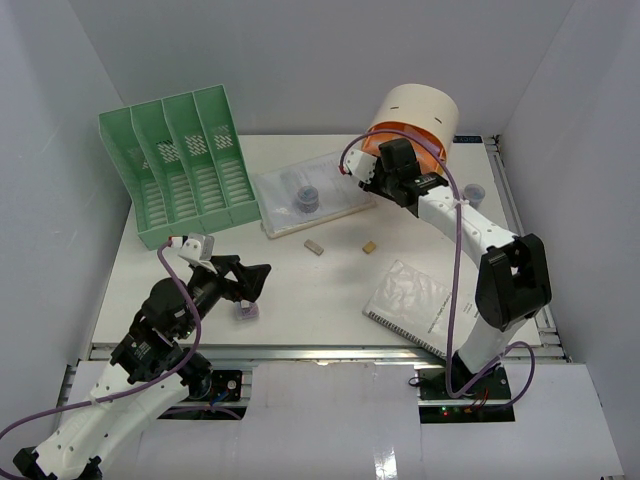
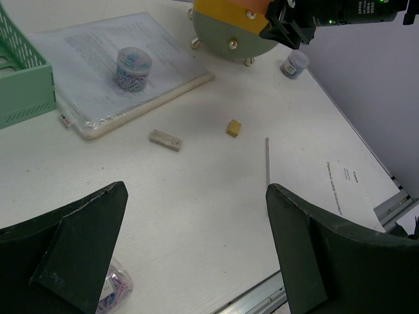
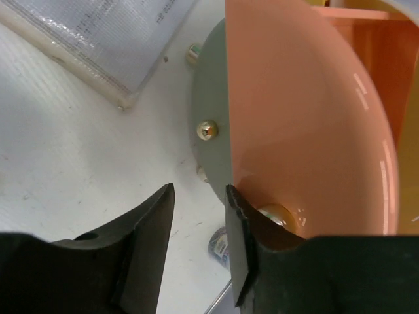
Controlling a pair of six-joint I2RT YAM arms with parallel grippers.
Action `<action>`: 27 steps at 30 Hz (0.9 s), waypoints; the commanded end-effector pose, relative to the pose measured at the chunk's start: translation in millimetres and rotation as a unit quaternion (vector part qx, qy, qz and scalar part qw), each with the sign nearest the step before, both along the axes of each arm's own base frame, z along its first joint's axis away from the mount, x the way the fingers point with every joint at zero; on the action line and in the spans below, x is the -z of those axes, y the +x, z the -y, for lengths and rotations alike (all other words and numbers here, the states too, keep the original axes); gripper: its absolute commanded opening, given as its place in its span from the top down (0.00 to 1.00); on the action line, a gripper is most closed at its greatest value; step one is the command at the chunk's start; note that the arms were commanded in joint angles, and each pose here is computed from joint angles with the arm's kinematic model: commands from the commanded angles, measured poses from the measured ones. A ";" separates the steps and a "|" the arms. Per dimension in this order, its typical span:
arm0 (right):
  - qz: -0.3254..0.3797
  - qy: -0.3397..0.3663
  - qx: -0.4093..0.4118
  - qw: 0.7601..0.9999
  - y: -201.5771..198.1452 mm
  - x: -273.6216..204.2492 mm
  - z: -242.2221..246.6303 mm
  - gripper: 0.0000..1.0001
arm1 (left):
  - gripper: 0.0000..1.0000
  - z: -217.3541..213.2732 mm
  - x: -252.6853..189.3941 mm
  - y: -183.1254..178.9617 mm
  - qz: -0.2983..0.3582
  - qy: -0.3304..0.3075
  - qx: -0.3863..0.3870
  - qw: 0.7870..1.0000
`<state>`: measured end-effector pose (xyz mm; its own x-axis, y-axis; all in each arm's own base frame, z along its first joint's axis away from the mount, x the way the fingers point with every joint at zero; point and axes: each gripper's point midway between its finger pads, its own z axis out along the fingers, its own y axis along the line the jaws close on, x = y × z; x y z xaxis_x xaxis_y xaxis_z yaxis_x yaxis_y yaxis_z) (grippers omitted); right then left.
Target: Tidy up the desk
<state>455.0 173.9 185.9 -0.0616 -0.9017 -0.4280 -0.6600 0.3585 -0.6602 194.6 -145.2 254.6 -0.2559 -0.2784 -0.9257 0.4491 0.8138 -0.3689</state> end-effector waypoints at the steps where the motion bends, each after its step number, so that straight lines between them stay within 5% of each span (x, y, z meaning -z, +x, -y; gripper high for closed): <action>1: 0.083 0.004 0.048 0.995 39.5 -45.2 7.9 0.45 | 0.02 1.6 5.7 0.5 -0.007 0.004 0.003 1.000; 19: 0.071 0.040 0.080 0.993 81.5 -54.3 37.7 0.29 | 0.02 11.4 4.2 -1.5 -0.002 0.000 0.029 1.000; 22: -0.014 0.106 -0.027 0.994 43.5 -48.5 -2.0 0.28 | 0.02 32.9 -2.4 -7.3 0.016 -0.010 0.089 0.996; 27: -0.146 0.249 -0.159 0.944 -73.5 -65.1 -44.3 0.31 | 0.02 81.7 -6.4 0.3 0.004 -0.056 0.174 0.983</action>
<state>487.4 170.1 198.9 -0.0800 -0.8059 -0.5866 -0.7498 0.4365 -0.4973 193.7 -182.6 249.0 -0.3042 -0.2501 -0.9192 0.5756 0.7206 -0.3866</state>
